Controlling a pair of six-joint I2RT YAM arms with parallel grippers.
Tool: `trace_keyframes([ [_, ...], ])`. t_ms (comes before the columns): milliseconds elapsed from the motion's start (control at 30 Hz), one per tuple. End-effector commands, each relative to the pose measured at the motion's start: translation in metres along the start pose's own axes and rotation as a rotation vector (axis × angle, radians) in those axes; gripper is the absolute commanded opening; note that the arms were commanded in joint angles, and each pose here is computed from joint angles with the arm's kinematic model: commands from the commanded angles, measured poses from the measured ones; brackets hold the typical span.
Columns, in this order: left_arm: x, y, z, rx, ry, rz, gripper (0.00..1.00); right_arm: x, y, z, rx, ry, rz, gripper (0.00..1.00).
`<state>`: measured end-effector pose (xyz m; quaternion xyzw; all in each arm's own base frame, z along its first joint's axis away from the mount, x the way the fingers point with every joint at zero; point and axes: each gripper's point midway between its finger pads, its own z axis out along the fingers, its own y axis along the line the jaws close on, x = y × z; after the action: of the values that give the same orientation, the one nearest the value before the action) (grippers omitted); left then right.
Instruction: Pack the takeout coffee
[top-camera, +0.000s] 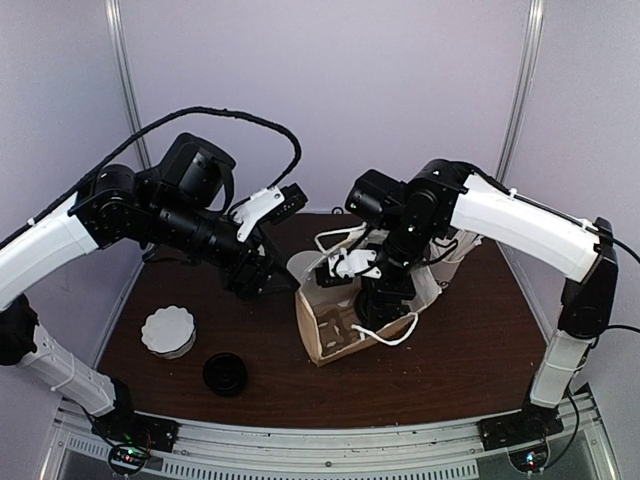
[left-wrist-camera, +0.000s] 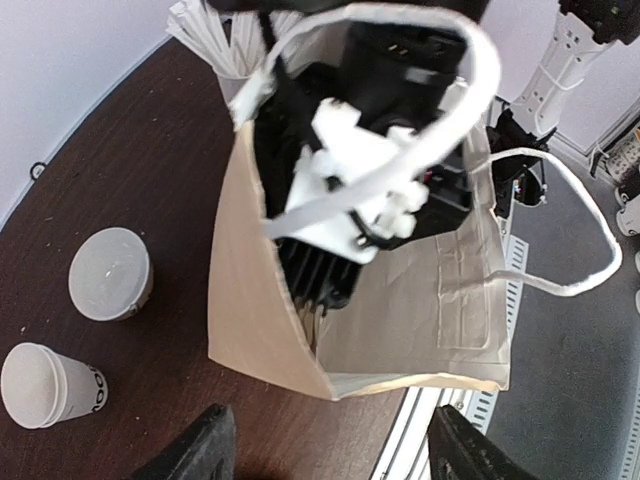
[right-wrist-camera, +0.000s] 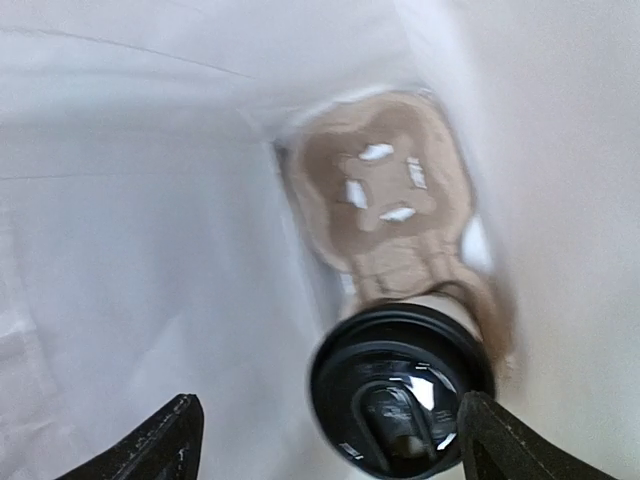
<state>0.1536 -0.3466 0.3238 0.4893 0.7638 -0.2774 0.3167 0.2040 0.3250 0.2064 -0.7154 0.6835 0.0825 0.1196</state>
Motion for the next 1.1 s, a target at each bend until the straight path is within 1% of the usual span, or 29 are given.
trace_keyframes([
  [0,-0.021,0.025,-0.004,-0.052,-0.03,-0.014,0.7,-0.011,-0.001,-0.03,0.046,-0.074,-0.019,0.92],
  [100,-0.034,0.02,0.01,0.006,-0.041,-0.006,0.7,-0.01,0.001,-0.026,0.033,-0.07,-0.017,0.91],
  [300,-0.039,0.023,0.036,0.018,-0.019,0.013,0.69,-0.012,0.003,-0.021,0.013,-0.082,-0.007,0.89],
  [433,-0.036,0.036,0.042,-0.05,-0.008,0.019,0.69,-0.013,0.002,-0.024,0.024,-0.086,-0.01,0.89],
  [567,-0.045,0.043,0.043,-0.085,-0.022,0.038,0.69,-0.014,0.001,-0.028,0.037,-0.093,-0.016,0.89],
  [733,-0.059,0.042,0.053,-0.07,-0.042,0.054,0.69,-0.013,0.0,-0.035,0.056,-0.097,-0.021,0.88],
  [900,-0.061,0.045,0.066,-0.064,-0.038,0.067,0.69,-0.006,-0.001,-0.046,0.071,-0.105,-0.028,0.88],
  [1000,-0.063,0.044,0.065,-0.061,-0.059,0.068,0.69,-0.001,0.001,-0.056,0.068,-0.12,-0.034,0.88],
  [1067,-0.065,0.038,0.066,-0.028,-0.072,0.07,0.69,0.003,0.006,-0.063,0.051,-0.133,-0.041,0.88],
])
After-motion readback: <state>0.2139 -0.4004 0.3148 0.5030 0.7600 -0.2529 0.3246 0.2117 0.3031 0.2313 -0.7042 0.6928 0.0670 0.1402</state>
